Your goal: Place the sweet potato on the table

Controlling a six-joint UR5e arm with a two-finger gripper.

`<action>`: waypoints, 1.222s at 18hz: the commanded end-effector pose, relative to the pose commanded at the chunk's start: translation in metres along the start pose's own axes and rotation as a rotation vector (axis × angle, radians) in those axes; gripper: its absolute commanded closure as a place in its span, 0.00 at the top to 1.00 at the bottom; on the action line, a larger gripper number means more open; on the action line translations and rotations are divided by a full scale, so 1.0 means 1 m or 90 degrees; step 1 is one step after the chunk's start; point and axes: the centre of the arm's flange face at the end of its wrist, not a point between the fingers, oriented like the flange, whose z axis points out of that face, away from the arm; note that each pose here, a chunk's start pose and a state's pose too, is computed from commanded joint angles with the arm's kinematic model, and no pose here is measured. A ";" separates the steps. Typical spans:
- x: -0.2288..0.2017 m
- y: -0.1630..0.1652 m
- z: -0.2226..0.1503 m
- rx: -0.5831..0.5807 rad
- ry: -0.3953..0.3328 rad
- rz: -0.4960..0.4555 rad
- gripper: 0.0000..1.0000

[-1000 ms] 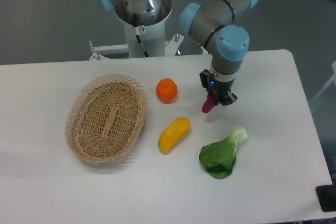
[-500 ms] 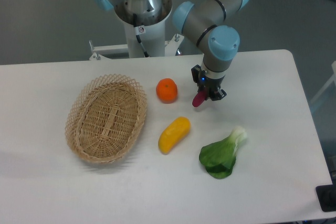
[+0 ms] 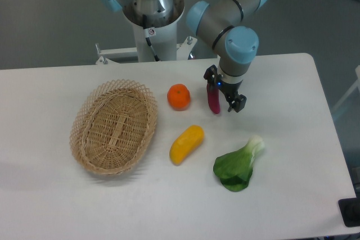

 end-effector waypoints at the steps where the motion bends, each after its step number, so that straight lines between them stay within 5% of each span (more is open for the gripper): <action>1: -0.006 0.001 -0.007 -0.001 -0.011 -0.002 1.00; 16: -0.114 0.006 -0.062 -0.003 -0.108 -0.010 1.00; 22: -0.145 0.008 -0.082 -0.001 -0.087 -0.011 1.00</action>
